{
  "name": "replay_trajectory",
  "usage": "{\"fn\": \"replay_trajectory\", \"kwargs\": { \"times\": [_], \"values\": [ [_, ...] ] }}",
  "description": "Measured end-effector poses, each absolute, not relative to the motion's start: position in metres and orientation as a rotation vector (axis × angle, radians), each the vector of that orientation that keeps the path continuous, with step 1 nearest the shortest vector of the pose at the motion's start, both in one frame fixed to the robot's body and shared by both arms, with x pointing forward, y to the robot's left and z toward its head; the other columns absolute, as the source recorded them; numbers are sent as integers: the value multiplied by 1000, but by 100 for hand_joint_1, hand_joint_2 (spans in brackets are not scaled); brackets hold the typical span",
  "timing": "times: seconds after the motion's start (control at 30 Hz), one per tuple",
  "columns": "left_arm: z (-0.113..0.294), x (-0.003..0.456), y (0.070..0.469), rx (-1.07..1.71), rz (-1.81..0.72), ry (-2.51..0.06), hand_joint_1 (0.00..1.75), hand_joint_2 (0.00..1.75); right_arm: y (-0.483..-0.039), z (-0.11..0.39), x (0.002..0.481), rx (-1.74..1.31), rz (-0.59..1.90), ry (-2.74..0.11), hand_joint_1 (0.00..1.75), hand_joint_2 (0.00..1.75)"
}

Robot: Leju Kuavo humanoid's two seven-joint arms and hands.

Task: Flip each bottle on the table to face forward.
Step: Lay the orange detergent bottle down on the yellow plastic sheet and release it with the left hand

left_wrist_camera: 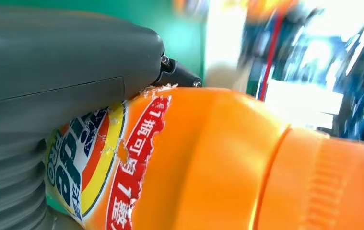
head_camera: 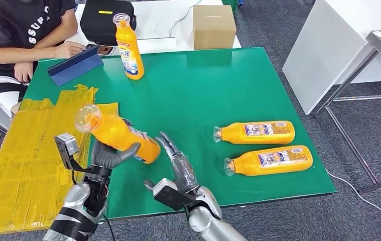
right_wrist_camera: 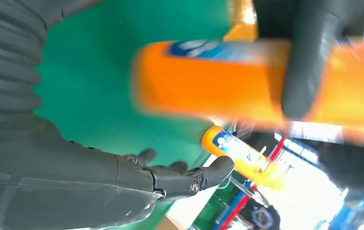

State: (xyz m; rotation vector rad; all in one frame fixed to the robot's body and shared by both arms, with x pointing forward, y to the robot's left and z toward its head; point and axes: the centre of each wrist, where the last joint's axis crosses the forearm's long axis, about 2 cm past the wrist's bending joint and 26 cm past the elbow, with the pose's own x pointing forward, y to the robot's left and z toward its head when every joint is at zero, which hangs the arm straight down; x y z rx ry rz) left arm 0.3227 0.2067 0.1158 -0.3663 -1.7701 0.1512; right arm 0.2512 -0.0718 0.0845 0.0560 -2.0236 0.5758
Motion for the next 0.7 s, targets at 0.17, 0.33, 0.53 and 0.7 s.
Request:
{"fn": "replay_trajectory", "kwargs": {
  "times": [0.17, 0.33, 0.53, 0.7],
  "values": [
    [140, 348, 235, 150, 14, -1959, 175, 175, -93, 105, 253, 116, 403, -2083, 0, 175],
    [163, 369, 260, 588, -208, -2031, 175, 175, -114, 130, 257, 119, 290, -2179, 0, 175],
    [174, 385, 280, 1078, -525, -1927, 175, 175, -130, 146, 261, 115, 235, -2232, 0, 175],
    [164, 400, 296, 1429, -974, -1615, 175, 175, -135, 155, 264, 124, 221, -2258, 0, 175]
  ]
}}
